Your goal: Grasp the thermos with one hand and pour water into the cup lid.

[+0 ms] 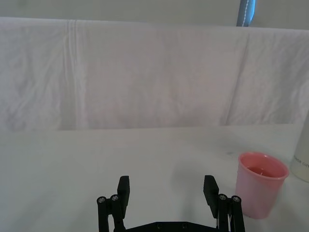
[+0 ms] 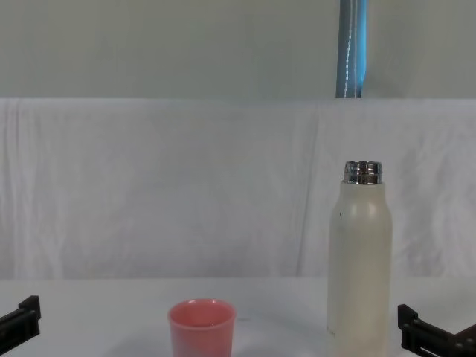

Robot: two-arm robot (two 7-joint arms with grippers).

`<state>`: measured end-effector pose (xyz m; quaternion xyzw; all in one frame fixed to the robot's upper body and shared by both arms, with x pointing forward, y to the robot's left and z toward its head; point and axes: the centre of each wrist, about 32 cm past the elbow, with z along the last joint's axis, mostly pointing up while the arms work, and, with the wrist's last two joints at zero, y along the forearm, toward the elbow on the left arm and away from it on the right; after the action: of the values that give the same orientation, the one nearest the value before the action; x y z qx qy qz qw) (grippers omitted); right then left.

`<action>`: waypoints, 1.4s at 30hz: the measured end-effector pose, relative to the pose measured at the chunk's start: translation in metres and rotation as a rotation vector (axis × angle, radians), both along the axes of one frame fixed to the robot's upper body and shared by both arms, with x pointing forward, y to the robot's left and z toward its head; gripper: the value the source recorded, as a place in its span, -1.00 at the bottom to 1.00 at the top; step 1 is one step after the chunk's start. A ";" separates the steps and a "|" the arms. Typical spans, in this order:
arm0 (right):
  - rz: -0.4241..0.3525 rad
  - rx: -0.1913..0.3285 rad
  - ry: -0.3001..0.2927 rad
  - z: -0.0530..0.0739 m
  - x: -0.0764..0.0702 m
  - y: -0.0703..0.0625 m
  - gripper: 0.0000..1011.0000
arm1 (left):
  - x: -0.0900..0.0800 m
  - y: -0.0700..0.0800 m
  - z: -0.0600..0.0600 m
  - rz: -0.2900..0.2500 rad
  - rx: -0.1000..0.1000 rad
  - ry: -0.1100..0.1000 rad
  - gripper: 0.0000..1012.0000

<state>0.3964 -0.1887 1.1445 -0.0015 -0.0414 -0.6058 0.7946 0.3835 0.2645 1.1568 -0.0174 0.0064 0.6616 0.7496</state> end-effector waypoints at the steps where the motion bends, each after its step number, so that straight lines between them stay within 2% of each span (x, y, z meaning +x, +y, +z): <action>1: 0.000 0.000 0.000 0.000 0.000 0.000 0.98 | 0.000 0.000 0.000 0.000 0.000 0.000 0.98; 32: 0.000 0.000 0.000 0.000 0.000 0.000 0.98 | 0.000 0.000 0.000 0.000 0.000 0.000 0.98; 42: 0.015 0.021 -0.003 0.007 0.005 -0.003 0.98 | 0.000 0.000 0.000 0.000 0.000 0.000 0.98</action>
<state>0.4016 -0.1921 1.1518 0.0082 -0.0362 -0.6003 0.7989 0.3835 0.2645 1.1568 -0.0174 0.0064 0.6616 0.7496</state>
